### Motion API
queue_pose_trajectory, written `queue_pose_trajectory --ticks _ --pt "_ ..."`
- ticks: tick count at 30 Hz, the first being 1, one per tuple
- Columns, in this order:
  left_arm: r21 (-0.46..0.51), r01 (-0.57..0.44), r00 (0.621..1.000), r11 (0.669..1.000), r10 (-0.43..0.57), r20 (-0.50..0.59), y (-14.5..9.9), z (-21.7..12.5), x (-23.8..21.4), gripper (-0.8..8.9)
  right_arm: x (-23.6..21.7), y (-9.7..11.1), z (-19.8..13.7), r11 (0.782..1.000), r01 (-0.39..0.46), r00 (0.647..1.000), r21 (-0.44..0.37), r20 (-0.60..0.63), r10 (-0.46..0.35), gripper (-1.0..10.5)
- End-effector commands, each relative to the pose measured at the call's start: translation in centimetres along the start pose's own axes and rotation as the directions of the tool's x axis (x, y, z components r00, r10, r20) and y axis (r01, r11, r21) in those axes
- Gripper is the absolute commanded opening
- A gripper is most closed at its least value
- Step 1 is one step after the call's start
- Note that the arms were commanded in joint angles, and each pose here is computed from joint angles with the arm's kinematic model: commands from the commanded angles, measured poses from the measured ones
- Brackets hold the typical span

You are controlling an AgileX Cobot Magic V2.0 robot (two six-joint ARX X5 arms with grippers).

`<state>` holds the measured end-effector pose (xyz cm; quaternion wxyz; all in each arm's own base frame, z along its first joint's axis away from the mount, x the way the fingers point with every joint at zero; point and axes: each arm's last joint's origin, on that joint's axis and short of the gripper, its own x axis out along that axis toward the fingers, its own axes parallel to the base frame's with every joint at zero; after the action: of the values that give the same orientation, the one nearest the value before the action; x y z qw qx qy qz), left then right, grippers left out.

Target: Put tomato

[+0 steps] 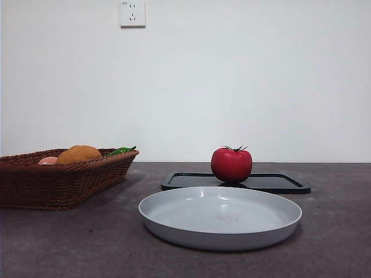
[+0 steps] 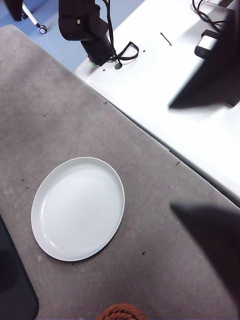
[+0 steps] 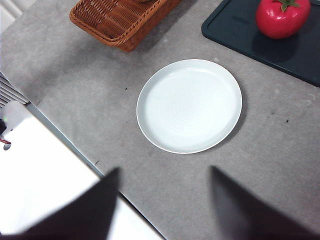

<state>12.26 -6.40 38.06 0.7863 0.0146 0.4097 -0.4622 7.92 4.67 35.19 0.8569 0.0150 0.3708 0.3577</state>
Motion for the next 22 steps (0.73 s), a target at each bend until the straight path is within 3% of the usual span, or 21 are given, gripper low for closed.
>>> queue_pose_trajectory --ticks 1,3,22 --pt "0.016 0.004 1.0 1.0 -0.004 0.011 -0.12 0.33 -0.14 0.28 -0.06 0.11 0.25 1.0 -0.01 1.0 -0.002 0.009 0.01 0.8" --pt "0.016 0.004 1.0 1.0 -0.004 0.011 -0.12 0.32 -0.14 0.1 -0.06 0.11 0.25 1.0 -0.01 1.0 -0.002 0.009 0.01 0.1" --pt "0.022 0.002 1.0 1.0 -0.002 0.02 -0.1 0.43 -0.14 0.1 -0.07 0.11 0.33 1.0 -0.01 1.0 -0.006 0.017 0.01 0.1"
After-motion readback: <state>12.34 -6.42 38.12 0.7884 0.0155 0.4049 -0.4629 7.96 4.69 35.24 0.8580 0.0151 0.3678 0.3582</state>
